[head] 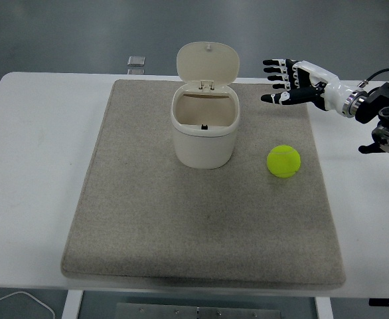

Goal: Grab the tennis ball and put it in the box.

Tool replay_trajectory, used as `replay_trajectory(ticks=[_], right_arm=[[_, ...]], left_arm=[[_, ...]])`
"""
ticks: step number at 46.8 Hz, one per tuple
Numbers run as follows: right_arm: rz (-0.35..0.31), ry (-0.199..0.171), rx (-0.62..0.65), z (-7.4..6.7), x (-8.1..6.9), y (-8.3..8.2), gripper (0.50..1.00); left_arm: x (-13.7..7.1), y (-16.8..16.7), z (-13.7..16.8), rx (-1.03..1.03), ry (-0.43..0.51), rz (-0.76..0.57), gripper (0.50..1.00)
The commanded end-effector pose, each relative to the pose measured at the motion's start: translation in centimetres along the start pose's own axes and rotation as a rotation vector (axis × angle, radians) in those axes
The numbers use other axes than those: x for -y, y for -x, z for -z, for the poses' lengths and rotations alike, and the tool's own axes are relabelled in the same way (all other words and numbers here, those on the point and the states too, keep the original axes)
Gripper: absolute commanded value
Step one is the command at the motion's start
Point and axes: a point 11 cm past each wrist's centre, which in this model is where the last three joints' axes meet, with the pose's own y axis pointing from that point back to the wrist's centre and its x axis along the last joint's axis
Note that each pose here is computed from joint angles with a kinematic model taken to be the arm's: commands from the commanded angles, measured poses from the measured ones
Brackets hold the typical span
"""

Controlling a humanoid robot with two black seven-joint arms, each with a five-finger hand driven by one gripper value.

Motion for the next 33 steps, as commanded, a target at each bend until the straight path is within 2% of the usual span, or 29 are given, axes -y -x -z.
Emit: replay_trajectory(ticks=[1,5,10,21,29,33], right_arm=[[0.025,0.016,-0.070,0.1,-0.5,-0.2,0.924],[0.046,0.030,-0.126,0.2,-1.1,-0.4,0.924],[0.069,0.019,-0.198,1.2,-1.6,-0.8,0.924],[0.133,0.033,-0.293,1.2,-2.9,-1.1,0.924],[0.189,0.011,-0.348,1.2,-4.4,-0.4,0.926],[0.213,-0.014,-0.366,1.4,-5.0,-0.1,0.926]], left_arm=[[0.0,0.0,0.0,0.000,0.000,0.000,0.992],[0.0,0.0,0.0,-0.001,0.000,0.000,0.992],[0.0,0.0,0.0,-0.001,0.000,0.000,0.990],[0.0,0.0,0.0,0.000,0.000,0.000,0.992],[0.0,0.0,0.0,0.000,0.000,0.000,0.992],[0.0,0.0,0.0,-0.001,0.000,0.000,0.992]])
